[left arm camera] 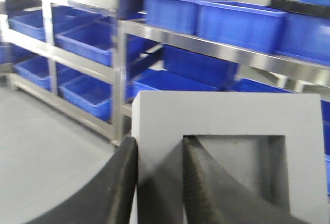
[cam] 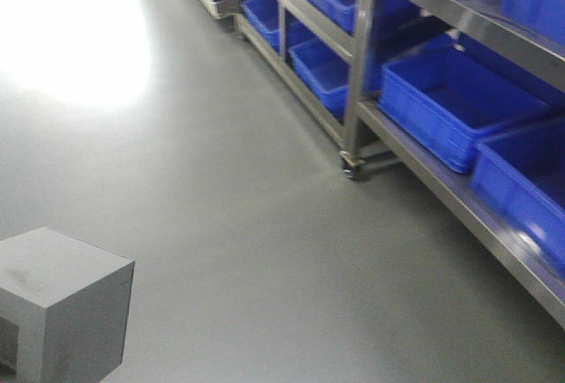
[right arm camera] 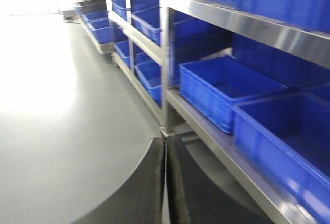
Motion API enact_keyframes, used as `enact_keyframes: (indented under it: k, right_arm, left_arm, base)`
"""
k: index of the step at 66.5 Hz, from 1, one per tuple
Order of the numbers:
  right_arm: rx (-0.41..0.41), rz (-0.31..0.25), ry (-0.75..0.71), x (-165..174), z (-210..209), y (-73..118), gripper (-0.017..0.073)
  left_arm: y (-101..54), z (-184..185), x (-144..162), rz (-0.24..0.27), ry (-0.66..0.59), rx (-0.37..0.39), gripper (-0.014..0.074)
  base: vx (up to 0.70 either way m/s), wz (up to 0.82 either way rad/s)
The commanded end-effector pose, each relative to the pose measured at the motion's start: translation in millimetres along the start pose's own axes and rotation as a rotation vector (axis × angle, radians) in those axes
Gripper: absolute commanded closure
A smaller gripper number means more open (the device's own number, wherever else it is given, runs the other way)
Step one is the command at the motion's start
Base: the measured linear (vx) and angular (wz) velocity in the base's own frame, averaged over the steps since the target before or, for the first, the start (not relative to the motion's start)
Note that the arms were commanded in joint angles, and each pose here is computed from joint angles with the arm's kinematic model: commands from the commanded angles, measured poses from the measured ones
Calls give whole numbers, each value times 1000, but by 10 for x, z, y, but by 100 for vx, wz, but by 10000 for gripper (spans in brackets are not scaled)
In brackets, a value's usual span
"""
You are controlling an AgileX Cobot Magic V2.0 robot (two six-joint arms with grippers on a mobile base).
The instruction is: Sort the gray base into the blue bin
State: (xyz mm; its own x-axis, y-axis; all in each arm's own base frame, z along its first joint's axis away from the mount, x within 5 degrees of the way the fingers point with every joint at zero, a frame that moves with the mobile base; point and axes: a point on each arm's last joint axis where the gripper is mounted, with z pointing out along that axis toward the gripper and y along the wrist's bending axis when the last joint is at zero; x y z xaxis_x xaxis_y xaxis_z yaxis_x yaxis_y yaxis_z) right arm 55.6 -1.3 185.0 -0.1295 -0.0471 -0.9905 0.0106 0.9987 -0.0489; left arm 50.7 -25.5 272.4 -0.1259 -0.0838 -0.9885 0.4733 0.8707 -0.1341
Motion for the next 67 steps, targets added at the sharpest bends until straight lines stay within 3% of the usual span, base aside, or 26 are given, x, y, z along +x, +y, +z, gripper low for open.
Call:
enact_keyframes:
  k: [1, 33, 67]
  right_arm:
    - [0, -15, -79, -56, -4, 1, 564]
    - [0, -15, -79, -56, -4, 1, 564]
    - [0, -15, -79, -56, -4, 1, 564]
  left_arm:
    - [-50, -29, -186, -8, -126, 48, 601]
    - [-50, -29, -186, -8, -126, 48, 601]
    - [-50, -29, -186, -8, -126, 48, 601]
  base:
    - [25, 61]
    - [28, 52]
    - [39, 21]
